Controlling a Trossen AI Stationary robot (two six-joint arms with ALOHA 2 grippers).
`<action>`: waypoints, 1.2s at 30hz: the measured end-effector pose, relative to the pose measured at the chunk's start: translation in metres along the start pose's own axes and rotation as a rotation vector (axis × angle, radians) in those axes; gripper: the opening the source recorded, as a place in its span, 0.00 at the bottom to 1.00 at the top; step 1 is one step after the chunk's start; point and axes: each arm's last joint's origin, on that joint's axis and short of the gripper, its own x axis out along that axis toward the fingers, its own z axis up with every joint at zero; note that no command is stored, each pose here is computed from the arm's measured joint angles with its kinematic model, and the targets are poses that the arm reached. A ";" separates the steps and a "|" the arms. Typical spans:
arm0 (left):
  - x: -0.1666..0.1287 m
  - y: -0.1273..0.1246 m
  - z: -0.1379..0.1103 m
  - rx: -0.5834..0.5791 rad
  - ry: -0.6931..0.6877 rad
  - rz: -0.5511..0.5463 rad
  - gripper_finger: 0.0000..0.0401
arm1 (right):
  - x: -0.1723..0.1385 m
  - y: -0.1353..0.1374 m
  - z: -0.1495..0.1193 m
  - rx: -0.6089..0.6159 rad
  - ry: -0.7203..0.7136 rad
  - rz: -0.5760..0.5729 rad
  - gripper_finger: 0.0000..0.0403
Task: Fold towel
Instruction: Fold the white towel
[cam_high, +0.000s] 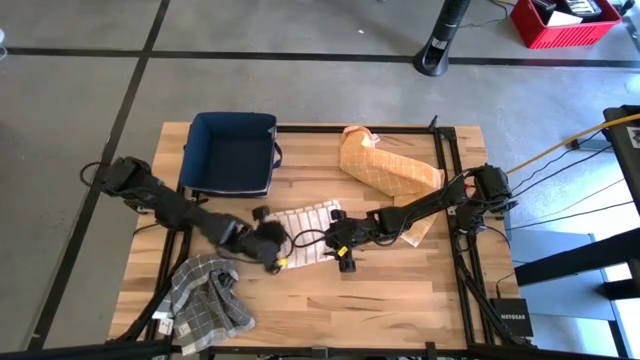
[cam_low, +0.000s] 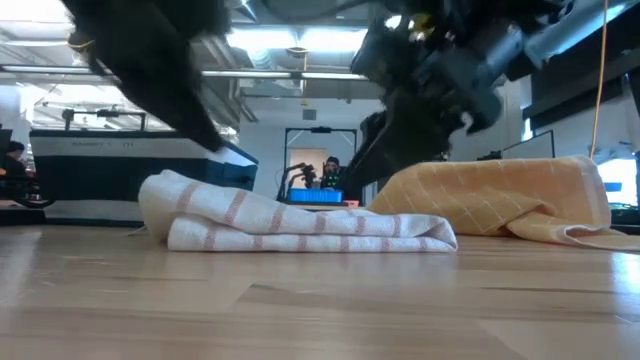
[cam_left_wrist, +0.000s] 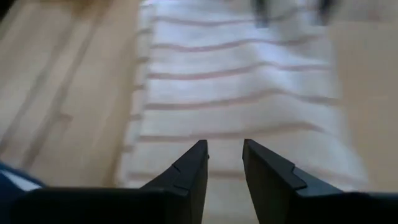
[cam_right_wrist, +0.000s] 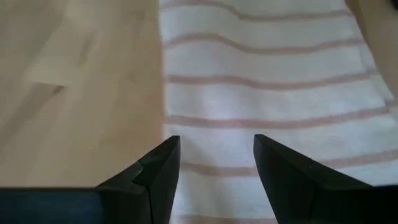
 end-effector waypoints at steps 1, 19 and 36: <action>0.009 0.002 0.000 -0.006 0.021 0.013 0.24 | 0.003 -0.001 -0.003 0.009 0.013 -0.003 0.51; 0.017 -0.004 0.007 -0.074 0.251 -0.141 0.24 | -0.025 -0.001 0.010 -0.030 0.188 0.018 0.51; 0.055 0.009 -0.005 -0.001 0.175 -0.004 0.24 | -0.001 -0.011 -0.031 0.162 0.245 -0.187 0.51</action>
